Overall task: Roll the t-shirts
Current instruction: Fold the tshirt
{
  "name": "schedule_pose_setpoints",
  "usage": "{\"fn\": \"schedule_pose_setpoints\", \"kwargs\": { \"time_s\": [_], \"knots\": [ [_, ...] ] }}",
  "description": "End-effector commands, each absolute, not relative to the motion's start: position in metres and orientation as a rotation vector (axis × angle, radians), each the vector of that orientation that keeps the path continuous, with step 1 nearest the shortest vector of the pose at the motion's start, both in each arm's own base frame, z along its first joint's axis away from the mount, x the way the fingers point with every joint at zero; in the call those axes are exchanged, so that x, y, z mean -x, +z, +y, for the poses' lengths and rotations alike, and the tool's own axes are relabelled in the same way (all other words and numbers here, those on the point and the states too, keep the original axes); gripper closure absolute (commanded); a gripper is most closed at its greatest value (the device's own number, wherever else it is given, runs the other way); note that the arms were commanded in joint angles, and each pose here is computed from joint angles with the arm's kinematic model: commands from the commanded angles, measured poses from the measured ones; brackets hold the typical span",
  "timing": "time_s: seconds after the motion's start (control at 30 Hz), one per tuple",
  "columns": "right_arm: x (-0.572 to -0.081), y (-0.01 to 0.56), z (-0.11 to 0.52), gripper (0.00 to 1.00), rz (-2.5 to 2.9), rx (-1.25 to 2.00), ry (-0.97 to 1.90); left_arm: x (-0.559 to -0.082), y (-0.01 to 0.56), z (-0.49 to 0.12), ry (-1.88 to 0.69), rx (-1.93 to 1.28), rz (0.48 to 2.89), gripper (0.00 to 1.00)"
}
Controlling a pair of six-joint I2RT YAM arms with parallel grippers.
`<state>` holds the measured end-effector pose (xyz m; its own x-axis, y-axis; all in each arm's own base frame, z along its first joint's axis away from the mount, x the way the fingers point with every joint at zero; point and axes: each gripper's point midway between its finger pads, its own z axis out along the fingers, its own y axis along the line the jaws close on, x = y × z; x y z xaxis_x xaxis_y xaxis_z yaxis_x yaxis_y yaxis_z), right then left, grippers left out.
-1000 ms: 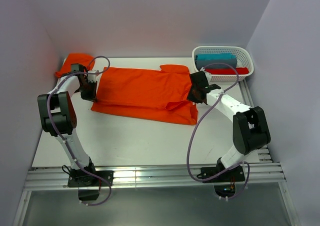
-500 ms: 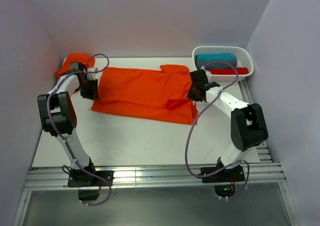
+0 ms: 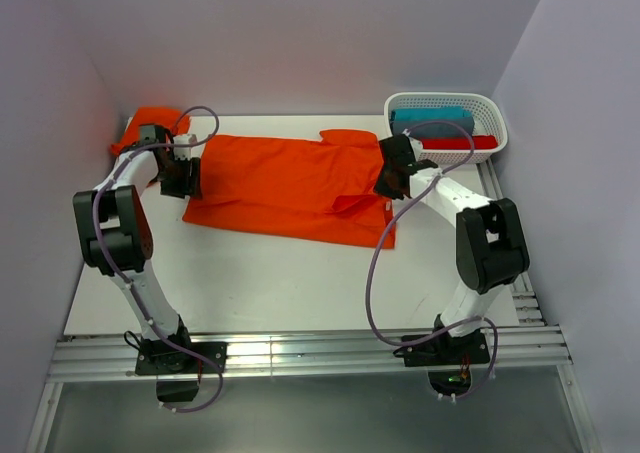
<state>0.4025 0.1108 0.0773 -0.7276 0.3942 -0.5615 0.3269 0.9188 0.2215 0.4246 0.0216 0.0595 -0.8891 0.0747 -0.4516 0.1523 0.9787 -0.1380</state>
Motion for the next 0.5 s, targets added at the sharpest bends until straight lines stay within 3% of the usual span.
{"fn": "schedule_pose_setpoints", "kwargs": {
  "time_s": [0.0, 0.2, 0.47],
  "knots": [
    [-0.425, 0.091, 0.109, 0.96, 2.391, -0.541, 0.155, -0.425, 0.089, 0.015, -0.265, -0.236, 2.571, 0.41],
    [-0.439, 0.09, 0.111, 0.86, 2.39, -0.568, 0.172, -0.418, 0.104, 0.008, -0.313, -0.301, 2.516, 0.39],
    [-0.453, 0.094, 0.11, 0.67, 2.366, -0.579, 0.174, -0.414, 0.098, 0.006, -0.339, -0.356, 2.525, 0.45]
  ]
}}
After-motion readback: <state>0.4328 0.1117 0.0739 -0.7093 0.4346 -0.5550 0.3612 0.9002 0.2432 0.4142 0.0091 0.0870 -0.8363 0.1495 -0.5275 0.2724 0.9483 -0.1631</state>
